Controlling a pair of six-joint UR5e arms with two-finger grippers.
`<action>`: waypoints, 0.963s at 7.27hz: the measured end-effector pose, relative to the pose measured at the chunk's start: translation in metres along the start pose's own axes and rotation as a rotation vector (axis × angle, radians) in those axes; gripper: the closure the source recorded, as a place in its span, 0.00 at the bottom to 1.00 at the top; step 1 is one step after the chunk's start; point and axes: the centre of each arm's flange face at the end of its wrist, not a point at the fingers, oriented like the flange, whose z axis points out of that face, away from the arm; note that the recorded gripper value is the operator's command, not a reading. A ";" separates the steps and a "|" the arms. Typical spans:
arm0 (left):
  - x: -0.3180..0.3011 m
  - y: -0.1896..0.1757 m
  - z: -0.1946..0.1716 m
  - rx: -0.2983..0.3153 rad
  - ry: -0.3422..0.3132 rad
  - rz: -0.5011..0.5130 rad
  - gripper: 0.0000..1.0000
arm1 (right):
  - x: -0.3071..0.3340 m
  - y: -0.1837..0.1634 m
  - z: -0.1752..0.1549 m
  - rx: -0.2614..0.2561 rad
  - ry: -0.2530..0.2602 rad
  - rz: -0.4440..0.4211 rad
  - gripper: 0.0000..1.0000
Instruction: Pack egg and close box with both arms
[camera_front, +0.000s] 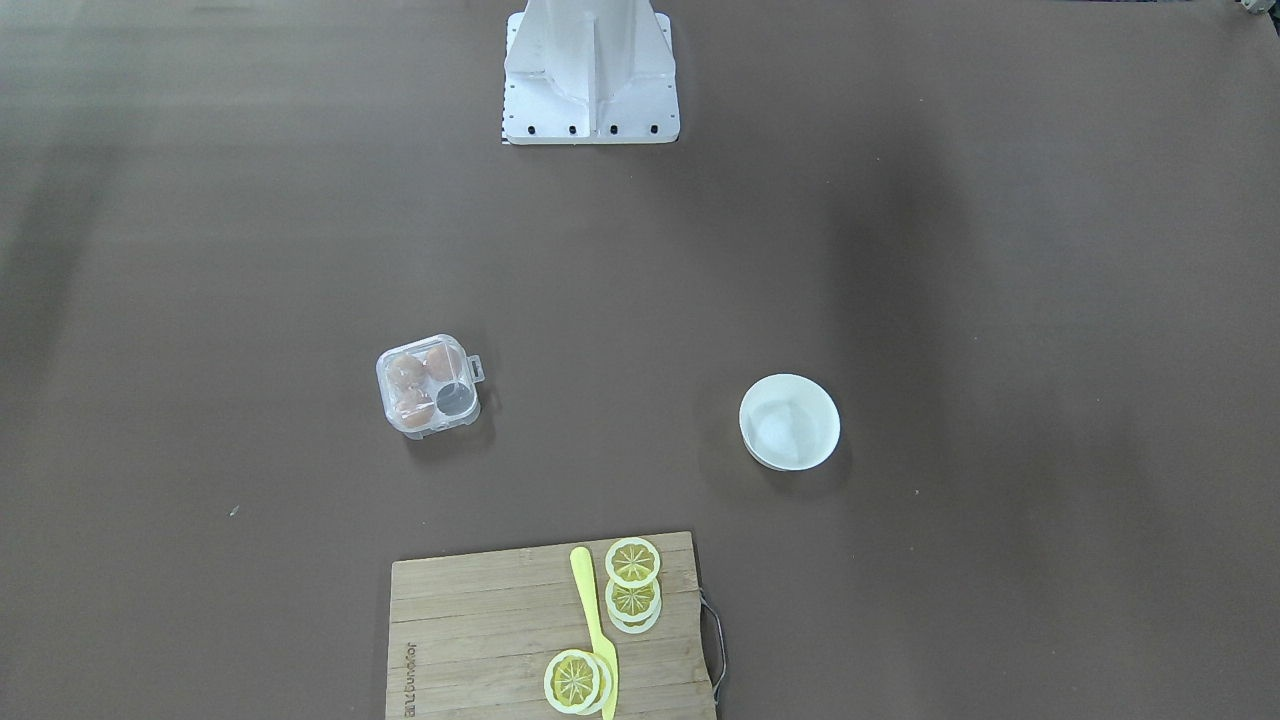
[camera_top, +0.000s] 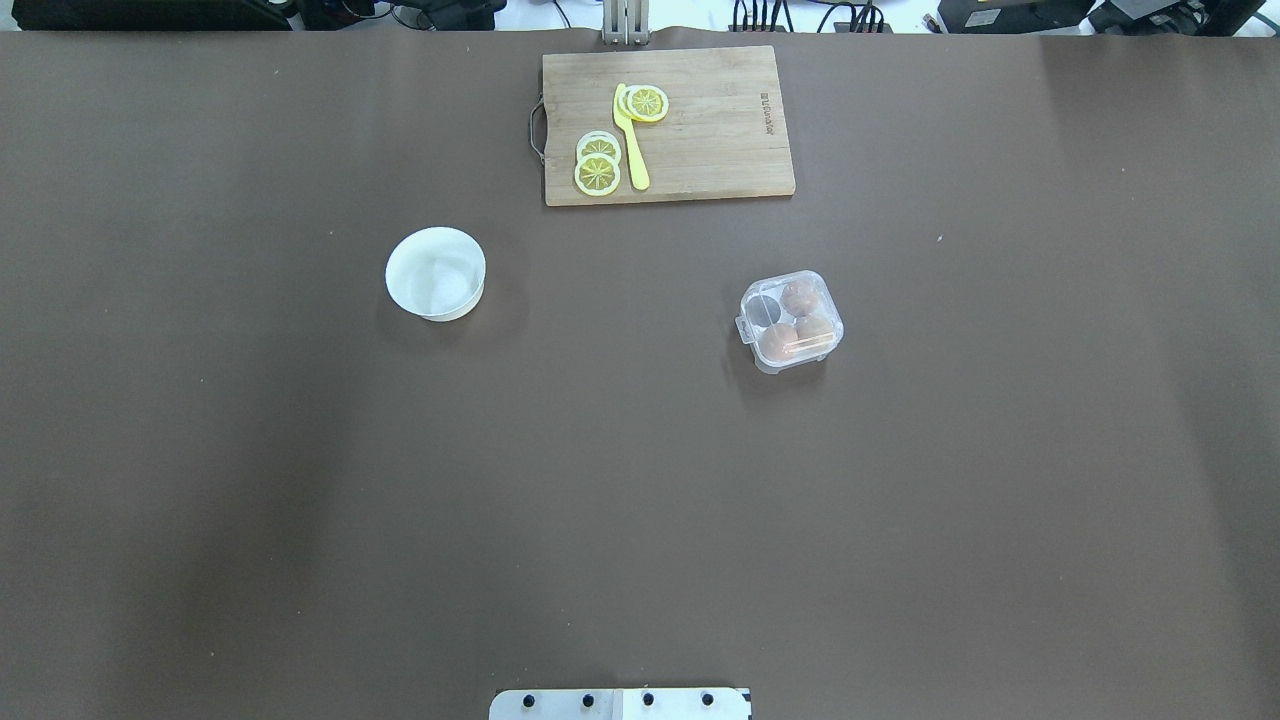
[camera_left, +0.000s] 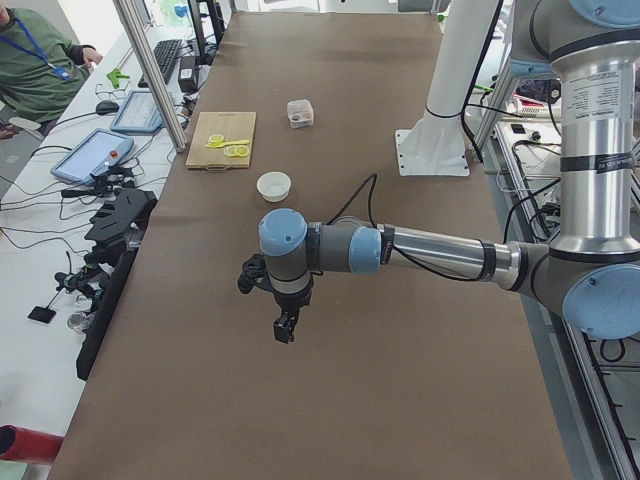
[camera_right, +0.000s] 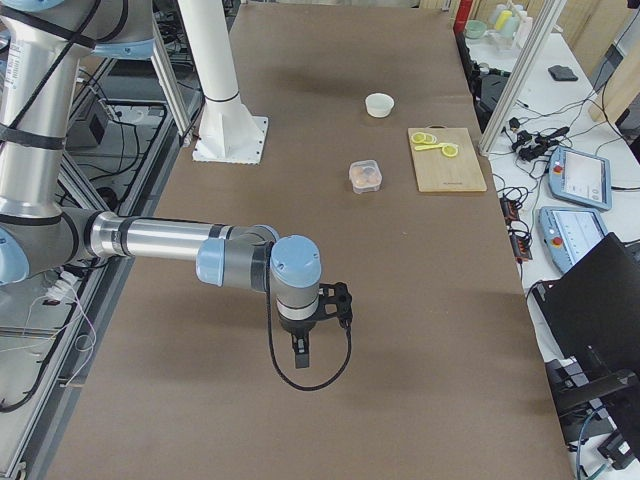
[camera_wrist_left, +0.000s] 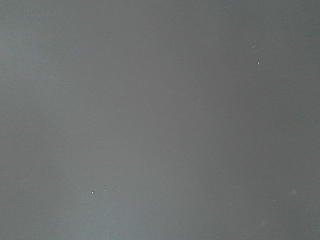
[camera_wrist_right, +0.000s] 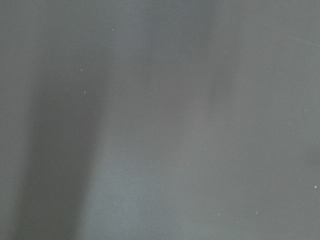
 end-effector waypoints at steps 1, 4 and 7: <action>0.000 -0.001 -0.001 0.005 -0.001 0.005 0.02 | 0.001 0.001 0.001 -0.004 -0.003 0.008 0.00; 0.001 -0.002 -0.001 0.018 -0.005 0.016 0.02 | 0.001 0.001 0.003 -0.007 -0.012 0.024 0.00; 0.001 -0.002 -0.001 0.019 -0.004 0.017 0.02 | -0.001 -0.001 0.000 -0.020 -0.014 0.048 0.00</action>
